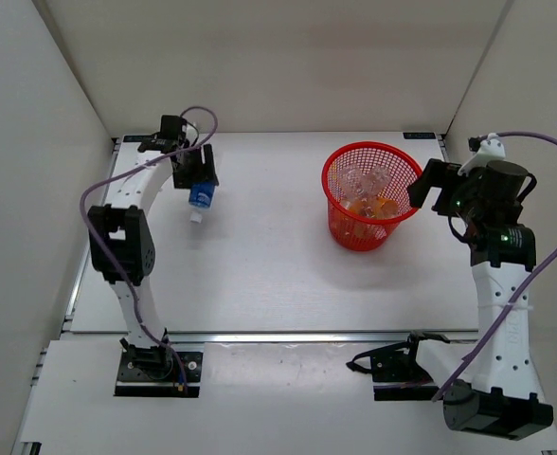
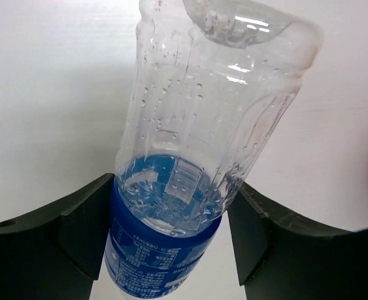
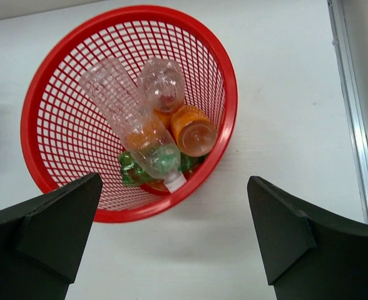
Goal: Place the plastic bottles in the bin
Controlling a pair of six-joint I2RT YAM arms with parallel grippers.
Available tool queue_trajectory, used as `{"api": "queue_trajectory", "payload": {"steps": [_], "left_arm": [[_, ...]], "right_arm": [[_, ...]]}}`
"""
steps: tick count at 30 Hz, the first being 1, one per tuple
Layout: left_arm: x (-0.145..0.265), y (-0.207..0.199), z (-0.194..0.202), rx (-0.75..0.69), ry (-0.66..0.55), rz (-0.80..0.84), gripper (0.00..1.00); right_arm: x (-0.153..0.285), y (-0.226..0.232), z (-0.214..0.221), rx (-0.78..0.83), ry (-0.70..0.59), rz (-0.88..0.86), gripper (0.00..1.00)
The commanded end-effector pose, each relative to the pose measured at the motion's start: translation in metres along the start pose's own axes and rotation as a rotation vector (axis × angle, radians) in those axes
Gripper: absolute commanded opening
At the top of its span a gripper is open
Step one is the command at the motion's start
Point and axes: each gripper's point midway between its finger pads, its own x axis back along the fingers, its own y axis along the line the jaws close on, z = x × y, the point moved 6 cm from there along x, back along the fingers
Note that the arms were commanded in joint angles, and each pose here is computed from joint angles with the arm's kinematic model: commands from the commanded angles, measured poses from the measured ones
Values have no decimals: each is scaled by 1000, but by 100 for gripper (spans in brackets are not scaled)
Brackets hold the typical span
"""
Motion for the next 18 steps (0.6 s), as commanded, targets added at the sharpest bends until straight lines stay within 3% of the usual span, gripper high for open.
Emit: {"api": "queue_trajectory", "payload": {"steps": [1, 4, 7, 12, 16, 18], "left_arm": [[100, -83, -47, -22, -409, 199, 56], [141, -149, -40, -62, -597, 263, 53], [180, -219, -36, -64, -840, 325, 66], [194, -290, -40, 183, -941, 647, 65], [195, -349, -31, 164, -979, 753, 66], [173, -373, -20, 113, -959, 737, 66]], "right_arm": [[14, -5, 6, 14, -18, 49, 99], [18, -3, 13, 17, -15, 48, 99], [22, -2, 13, 30, -59, 72, 99], [31, 0, 16, 27, -87, 106, 99], [41, 6, 15, 38, -126, 93, 99], [44, 7, 14, 40, -130, 99, 99]]}}
